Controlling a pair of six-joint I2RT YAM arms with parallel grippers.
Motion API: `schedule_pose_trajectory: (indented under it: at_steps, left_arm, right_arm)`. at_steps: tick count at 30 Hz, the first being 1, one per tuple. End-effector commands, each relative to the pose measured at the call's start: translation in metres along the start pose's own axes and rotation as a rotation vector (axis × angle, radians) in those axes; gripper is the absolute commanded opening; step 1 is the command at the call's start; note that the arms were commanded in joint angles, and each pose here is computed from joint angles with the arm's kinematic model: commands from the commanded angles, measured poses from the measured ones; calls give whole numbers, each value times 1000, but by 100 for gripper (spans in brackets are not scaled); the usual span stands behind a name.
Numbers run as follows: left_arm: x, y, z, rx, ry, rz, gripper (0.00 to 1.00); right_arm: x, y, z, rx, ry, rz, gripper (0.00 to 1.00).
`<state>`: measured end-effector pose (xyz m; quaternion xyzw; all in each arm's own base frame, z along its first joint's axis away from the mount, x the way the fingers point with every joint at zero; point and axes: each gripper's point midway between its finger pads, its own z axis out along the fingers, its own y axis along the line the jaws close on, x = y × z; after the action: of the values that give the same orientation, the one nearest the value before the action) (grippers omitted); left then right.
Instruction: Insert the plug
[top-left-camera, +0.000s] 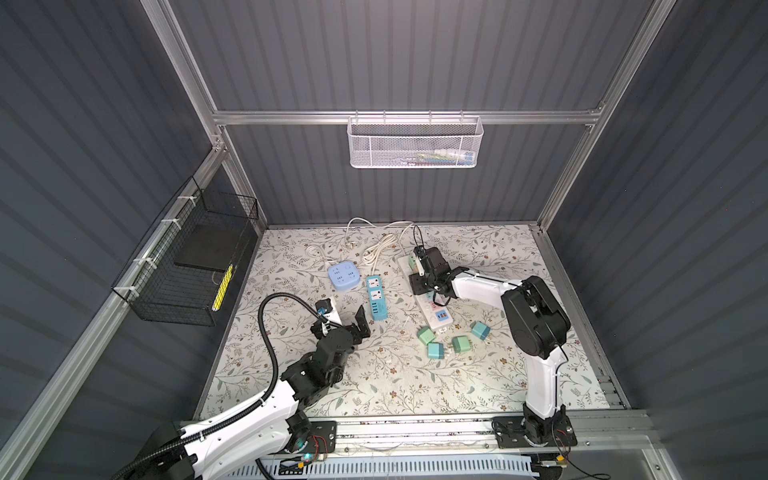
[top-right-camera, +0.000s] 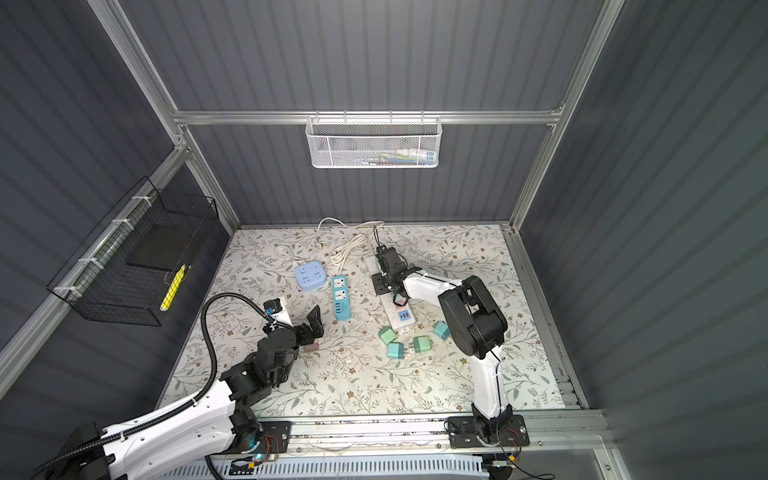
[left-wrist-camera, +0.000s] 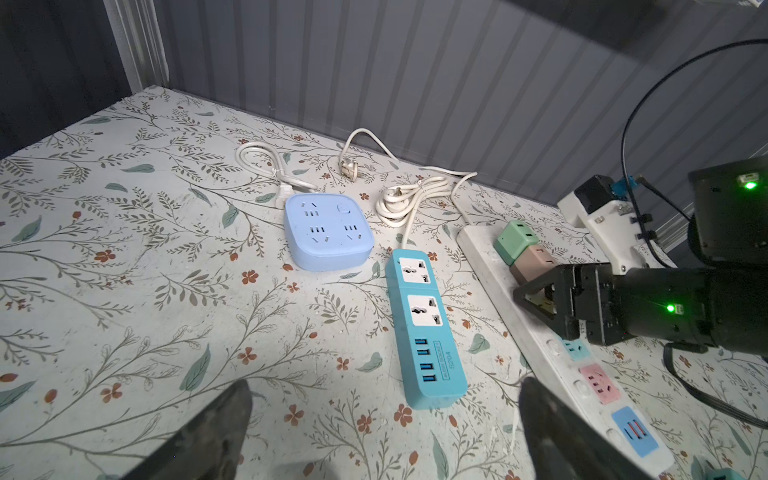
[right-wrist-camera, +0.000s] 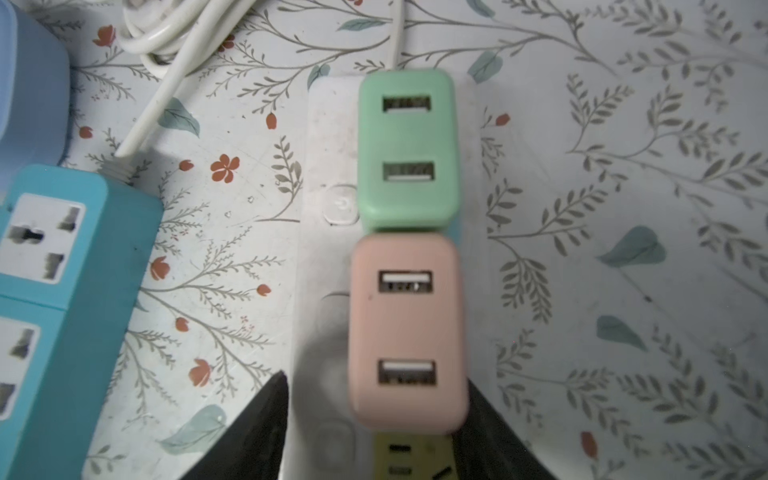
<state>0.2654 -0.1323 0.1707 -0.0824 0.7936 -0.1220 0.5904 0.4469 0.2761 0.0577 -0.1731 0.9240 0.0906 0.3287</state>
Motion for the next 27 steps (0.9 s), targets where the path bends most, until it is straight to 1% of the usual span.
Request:
schedule_pose_trajectory:
  at_steps: [1, 4, 7, 16, 20, 23, 27]
  left_arm:
    - [-14, 1, -3, -9, -29, -5, 100]
    - [-17, 0, -4, -5, -33, 0, 100]
    - [-18, -1, -3, -4, -30, 5, 100]
    - [-18, -7, 2, -2, -14, 20, 100]
    - [-17, -8, 3, -2, -8, 22, 100]
    - [-17, -7, 3, -5, -7, 19, 100]
    - [-14, -6, 4, -6, 0, 14, 100]
  right_arm:
    - [-23, 3, -23, -14, -31, 5, 70]
    - [-33, 1, -30, -16, -53, 7, 72]
    - [-43, -4, -34, -6, -70, 15, 71]
    - [-56, -25, -33, 2, -71, 39, 70]
    - [-52, -36, -32, 9, -58, 55, 69]
    - [-43, -38, -27, 12, -34, 51, 68]
    - [-27, -47, -14, 35, -3, 74, 68]
